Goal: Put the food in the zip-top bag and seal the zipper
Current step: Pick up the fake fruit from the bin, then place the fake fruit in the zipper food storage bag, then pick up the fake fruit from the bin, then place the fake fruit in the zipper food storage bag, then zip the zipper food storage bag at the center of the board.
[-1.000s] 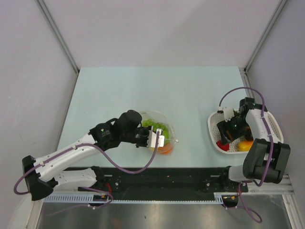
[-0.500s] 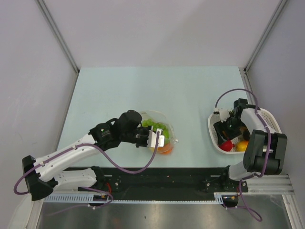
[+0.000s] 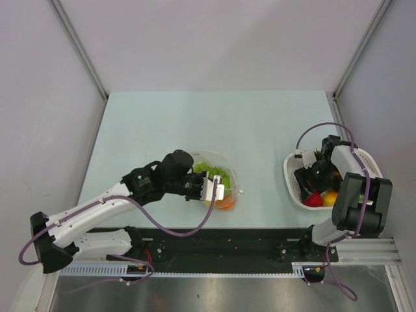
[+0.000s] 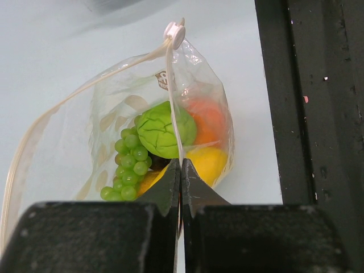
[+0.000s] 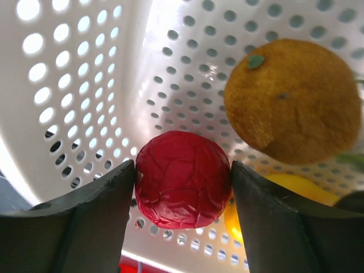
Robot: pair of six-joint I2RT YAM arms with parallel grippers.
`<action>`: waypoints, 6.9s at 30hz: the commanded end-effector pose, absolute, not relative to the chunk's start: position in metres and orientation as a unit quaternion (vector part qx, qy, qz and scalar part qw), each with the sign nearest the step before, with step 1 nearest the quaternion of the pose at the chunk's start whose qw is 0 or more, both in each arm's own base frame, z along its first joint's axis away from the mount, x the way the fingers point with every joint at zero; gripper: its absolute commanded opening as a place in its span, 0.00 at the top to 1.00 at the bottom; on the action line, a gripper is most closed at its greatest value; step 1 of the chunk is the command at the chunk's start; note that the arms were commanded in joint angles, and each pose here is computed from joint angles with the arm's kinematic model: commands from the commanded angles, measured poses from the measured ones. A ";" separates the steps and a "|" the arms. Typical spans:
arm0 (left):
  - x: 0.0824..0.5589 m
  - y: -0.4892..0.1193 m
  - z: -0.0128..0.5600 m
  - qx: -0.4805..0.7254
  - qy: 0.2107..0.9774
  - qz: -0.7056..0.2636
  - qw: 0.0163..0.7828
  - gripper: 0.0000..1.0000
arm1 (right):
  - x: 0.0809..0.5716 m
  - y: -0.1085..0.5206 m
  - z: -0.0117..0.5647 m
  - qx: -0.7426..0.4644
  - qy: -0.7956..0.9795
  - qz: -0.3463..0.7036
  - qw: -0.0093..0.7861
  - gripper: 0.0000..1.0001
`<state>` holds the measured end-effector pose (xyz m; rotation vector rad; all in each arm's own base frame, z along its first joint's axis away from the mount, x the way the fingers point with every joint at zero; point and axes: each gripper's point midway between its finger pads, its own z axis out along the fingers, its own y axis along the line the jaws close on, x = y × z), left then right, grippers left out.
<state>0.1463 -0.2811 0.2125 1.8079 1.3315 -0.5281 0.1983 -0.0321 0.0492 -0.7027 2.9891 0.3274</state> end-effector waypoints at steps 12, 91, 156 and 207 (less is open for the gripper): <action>0.148 -0.286 0.221 0.718 0.508 -0.205 0.428 1.00 | 0.199 -0.048 0.061 -0.223 0.970 0.093 -0.006 0.36; 0.148 -0.297 0.237 0.710 0.493 -0.224 0.450 1.00 | 0.256 -0.034 0.097 -0.368 0.917 0.016 0.151 0.09; 0.154 -0.297 0.246 0.684 0.513 -0.230 0.465 1.00 | 0.215 0.278 0.291 -0.555 0.685 0.343 0.323 0.15; 0.163 -0.293 0.248 0.648 0.542 -0.237 0.479 1.00 | 0.188 0.245 0.210 -0.463 0.610 0.362 0.532 0.52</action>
